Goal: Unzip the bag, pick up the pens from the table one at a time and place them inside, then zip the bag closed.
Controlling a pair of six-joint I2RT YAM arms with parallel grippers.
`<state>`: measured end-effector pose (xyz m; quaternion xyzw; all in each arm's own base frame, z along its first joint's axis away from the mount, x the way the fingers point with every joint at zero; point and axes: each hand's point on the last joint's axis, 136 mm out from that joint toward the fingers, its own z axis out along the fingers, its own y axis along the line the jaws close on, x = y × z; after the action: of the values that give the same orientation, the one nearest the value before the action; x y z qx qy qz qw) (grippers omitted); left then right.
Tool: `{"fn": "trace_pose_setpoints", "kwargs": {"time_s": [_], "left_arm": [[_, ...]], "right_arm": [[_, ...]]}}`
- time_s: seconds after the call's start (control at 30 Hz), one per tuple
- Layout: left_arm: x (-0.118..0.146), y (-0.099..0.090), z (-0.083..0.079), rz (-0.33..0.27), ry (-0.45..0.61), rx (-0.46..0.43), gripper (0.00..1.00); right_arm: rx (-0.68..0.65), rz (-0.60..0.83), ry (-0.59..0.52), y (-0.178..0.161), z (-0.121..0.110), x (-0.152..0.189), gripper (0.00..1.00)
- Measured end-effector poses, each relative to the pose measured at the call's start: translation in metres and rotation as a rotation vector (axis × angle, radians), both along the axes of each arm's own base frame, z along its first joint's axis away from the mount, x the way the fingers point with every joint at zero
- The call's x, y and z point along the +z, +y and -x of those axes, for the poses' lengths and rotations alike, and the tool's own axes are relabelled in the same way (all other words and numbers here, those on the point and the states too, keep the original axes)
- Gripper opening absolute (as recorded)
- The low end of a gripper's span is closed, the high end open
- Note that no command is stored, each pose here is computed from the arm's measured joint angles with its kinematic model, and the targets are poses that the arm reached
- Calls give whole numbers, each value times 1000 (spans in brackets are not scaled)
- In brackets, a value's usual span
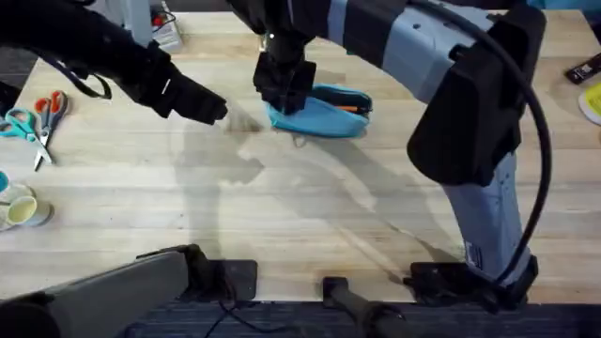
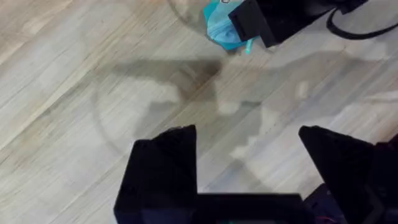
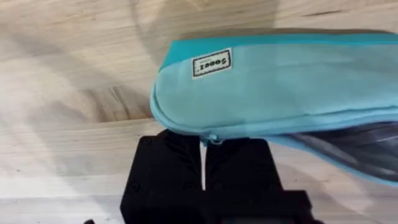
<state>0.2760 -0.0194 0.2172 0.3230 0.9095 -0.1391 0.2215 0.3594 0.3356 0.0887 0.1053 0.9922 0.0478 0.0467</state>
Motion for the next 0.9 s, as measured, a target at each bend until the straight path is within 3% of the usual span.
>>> {"fn": "trace_pose_setpoints", "kwargs": {"time_s": [0.47, 0.9], "left_arm": [[0, 0, 0, 0, 0, 0, 993], [0, 0, 0, 0, 0, 0, 993]], "right_arm": [[44, 44, 0, -8, 3, 0, 34], [122, 87, -33, -16, 2, 24, 34]]}}
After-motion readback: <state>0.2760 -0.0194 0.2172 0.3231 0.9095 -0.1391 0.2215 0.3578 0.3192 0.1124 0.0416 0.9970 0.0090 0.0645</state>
